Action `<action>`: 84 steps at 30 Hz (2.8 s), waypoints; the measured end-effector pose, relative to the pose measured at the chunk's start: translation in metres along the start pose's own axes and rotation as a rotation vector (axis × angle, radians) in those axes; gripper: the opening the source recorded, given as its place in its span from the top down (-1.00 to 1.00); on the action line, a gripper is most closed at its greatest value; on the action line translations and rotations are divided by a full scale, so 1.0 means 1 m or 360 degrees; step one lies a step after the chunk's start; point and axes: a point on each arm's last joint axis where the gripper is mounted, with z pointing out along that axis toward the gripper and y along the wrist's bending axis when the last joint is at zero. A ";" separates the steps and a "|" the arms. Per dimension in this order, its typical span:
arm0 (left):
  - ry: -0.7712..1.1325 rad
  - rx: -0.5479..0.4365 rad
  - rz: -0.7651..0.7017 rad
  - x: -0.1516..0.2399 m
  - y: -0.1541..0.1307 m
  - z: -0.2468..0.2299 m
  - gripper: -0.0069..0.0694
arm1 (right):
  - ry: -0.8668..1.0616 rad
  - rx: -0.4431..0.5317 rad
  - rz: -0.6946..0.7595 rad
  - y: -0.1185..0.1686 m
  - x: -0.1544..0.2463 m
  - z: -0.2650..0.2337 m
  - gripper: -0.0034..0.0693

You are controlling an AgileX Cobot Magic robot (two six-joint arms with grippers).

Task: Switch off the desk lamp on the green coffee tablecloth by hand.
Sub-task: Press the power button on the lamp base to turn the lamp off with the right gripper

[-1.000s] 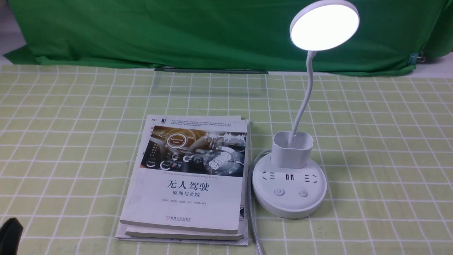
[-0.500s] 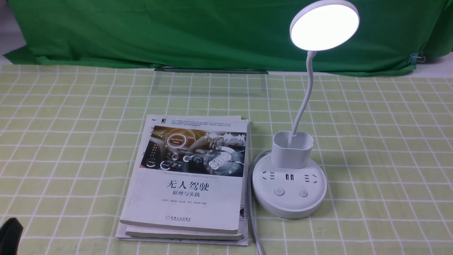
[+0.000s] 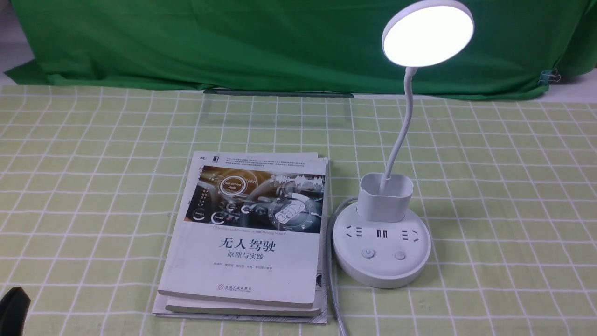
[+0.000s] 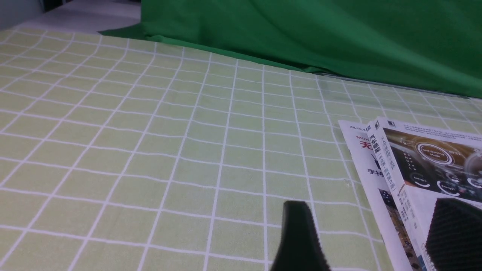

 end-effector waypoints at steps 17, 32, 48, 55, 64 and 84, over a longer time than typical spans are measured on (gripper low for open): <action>0.0000 0.0000 0.0000 0.000 0.000 0.000 -0.26 | 0.1030 0.0033 -0.0714 0.076 -0.063 0.032 0.76; 0.0000 0.0000 0.0000 0.000 0.000 0.000 -0.26 | 0.2179 0.0102 -0.1146 0.116 0.012 0.170 0.77; 0.0000 0.0000 0.0000 0.000 0.000 0.000 -0.26 | 0.2337 0.0044 -0.1222 0.127 0.085 0.242 0.78; 0.0000 0.0000 0.0000 0.000 0.000 0.000 -0.26 | 0.2351 0.0032 -0.1221 0.129 0.095 0.253 0.78; 0.0000 0.0000 0.0000 0.000 0.000 0.000 -0.26 | 0.2422 0.0063 -0.1221 0.120 0.112 0.258 0.78; 0.0000 0.0000 0.0000 0.000 0.000 0.000 -0.26 | 0.2295 -0.0014 -0.1230 0.137 0.087 0.253 0.78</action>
